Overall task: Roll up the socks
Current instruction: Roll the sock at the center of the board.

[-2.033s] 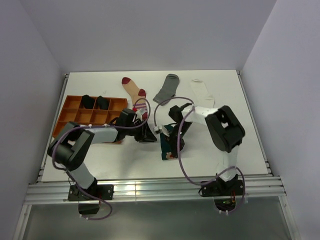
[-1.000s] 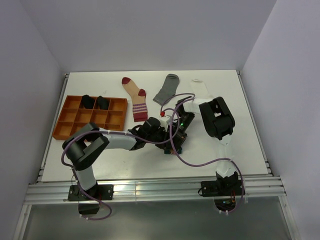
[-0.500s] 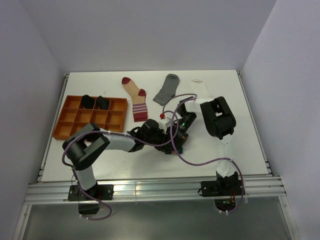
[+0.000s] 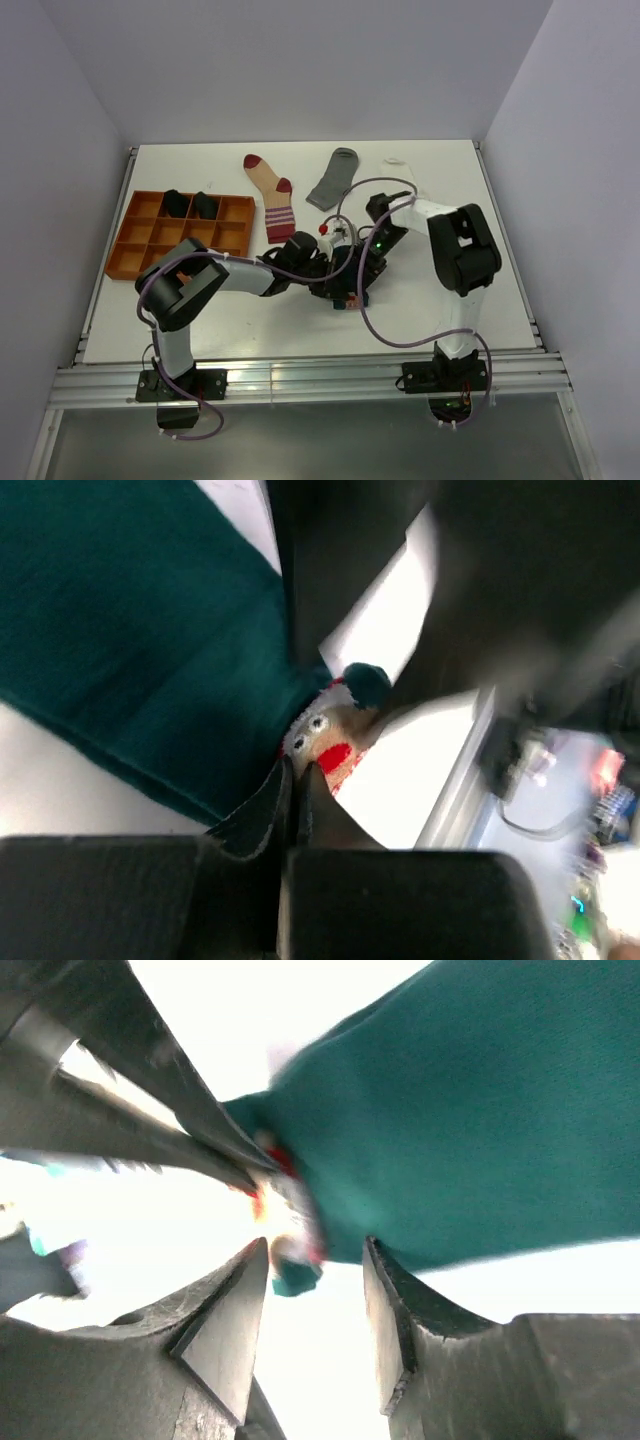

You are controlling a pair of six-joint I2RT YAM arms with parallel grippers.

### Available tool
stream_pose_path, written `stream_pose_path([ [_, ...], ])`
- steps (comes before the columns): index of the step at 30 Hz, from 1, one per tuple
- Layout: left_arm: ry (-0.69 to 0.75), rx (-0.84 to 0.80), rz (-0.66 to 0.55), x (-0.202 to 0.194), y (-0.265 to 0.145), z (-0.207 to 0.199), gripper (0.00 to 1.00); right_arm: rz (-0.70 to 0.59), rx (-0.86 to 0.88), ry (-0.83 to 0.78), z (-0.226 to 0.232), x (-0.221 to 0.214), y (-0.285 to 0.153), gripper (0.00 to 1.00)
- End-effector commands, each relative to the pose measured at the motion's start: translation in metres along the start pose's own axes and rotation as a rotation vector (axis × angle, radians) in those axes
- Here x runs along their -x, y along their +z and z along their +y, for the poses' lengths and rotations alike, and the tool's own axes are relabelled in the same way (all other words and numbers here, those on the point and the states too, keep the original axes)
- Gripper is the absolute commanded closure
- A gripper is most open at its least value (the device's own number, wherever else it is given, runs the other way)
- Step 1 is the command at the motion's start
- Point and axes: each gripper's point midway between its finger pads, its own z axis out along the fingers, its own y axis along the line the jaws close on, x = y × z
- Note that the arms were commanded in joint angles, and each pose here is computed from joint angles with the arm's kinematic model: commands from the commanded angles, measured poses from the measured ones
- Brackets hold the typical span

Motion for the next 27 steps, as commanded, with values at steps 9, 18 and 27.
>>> stream_pose_path([
  [9,-0.416,0.008,0.256,-0.038,-0.031,0.035,1.00,-0.340,-0.409,-0.299,-0.026,0.027,-0.066,0.46],
  [18,-0.527,0.053,0.401,-0.044,-0.027,0.040,1.00,-0.292,-0.593,-0.674,0.013,0.016,-0.030,0.39],
  [27,-0.614,0.077,0.446,-0.042,-0.023,0.050,1.00,-0.220,-0.600,-0.884,0.040,0.016,0.008,0.38],
])
